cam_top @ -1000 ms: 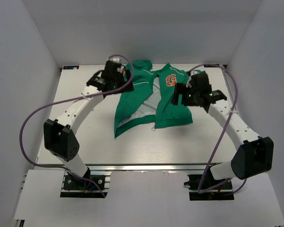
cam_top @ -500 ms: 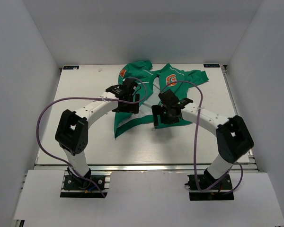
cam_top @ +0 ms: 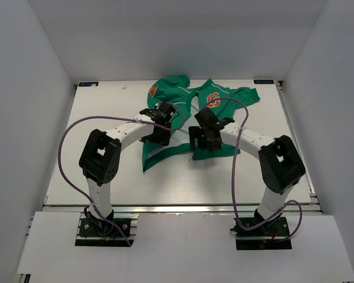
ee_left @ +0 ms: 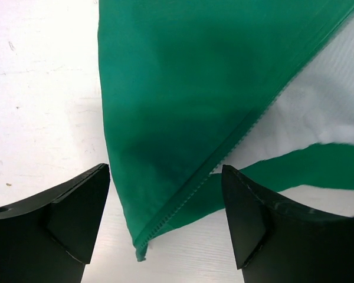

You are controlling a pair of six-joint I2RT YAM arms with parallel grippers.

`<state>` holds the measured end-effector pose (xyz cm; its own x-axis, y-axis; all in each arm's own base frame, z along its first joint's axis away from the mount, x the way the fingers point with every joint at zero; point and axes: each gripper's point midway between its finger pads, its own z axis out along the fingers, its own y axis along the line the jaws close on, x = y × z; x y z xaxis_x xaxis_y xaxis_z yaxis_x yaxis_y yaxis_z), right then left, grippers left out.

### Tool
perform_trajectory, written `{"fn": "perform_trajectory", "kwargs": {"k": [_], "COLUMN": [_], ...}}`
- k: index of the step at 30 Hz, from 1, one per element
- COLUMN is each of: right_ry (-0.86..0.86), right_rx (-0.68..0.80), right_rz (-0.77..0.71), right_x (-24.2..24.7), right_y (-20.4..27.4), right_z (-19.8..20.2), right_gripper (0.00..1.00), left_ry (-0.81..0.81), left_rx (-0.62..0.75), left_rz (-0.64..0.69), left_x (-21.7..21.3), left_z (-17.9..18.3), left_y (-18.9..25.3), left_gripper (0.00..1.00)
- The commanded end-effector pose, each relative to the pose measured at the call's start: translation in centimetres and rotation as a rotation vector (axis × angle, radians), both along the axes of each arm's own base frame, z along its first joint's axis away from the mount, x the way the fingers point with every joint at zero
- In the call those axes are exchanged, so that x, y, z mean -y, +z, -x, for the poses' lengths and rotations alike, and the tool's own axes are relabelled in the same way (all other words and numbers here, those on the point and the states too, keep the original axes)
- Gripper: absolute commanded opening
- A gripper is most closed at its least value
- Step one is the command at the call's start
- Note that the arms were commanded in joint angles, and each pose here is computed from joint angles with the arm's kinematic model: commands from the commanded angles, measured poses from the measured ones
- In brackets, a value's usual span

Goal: Zip up the jacket

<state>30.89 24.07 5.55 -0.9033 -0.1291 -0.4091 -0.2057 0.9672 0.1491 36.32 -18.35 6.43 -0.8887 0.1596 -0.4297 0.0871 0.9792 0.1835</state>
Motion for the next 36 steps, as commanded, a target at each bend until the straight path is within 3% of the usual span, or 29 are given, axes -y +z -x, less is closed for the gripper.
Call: {"fn": "perform_trajectory", "kwargs": {"k": [1, 6, 9, 11, 14, 18, 22, 31, 33, 34, 35, 36], "right_ry": [-0.051, -0.052, -0.051, -0.049, -0.05, -0.025, -0.031, -0.038, -0.041, -0.044, -0.048, -0.048], "right_rx": [0.052, 0.058, 0.065, 0.075, 0.075, 0.065, 0.069, 0.068, 0.064, 0.066, 0.066, 0.07], "right_rz": [-0.044, -0.076, -0.082, -0.084, -0.089, -0.135, -0.14, -0.147, -0.139, -0.134, -0.125, -0.124], "right_x": [1.3, 2.7, 3.2, 3.6, 4.1, 3.9, 4.5, 5.0, 5.2, 5.2, 5.4, 5.3], "right_y": [2.6, 3.5, 3.8, 4.1, 4.2, 4.2, 3.9, 3.8, 3.6, 3.5, 3.5, 3.6], "right_z": [-0.5, 0.4, 1.0, 1.3, 2.1, 3.6, 4.5, 5.2, 5.2, 5.1, 5.0, 4.7], "right_gripper": [0.88, 0.88, 0.88, 0.89, 0.89, 0.89, 0.89, 0.89, 0.89, 0.89, 0.89, 0.89], "left_ry": [-0.04, -0.083, -0.024, -0.016, -0.033, -0.142, -0.268, -0.218, -0.239, -0.257, -0.262, -0.265], "left_rx": [0.039, 0.004, -0.014, -0.021, 0.005, 0.056, 0.024, -0.023, -0.028, -0.035, -0.057, -0.058], "left_rz": [0.011, -0.014, -0.1, -0.114, -0.026, 0.199, 0.44, 0.457, 0.466, 0.466, 0.465, 0.459], "left_x": [-0.6, -1.1, -2.1, -2.0, -0.1, 4.2, 9.4, 14.7, 15.4, 15.6, 15.5, 15.2], "left_z": [0.7, 1.5, 0.9, 0.3, -0.5, -1.0, -0.3, -4.8, -5.4, -5.3, -4.9, -4.5], "left_y": [2.2, 1.0, 0.9, 0.7, 2.6, 5.9, 7.5, 3.6, 3.2, 3.1, 3.0, 3.3], "left_gripper": [0.86, 0.88, 0.65, 0.38, 0.0, 0.0, 0.0, 0.0, 0.13, 0.31, 0.4, 0.64]}}
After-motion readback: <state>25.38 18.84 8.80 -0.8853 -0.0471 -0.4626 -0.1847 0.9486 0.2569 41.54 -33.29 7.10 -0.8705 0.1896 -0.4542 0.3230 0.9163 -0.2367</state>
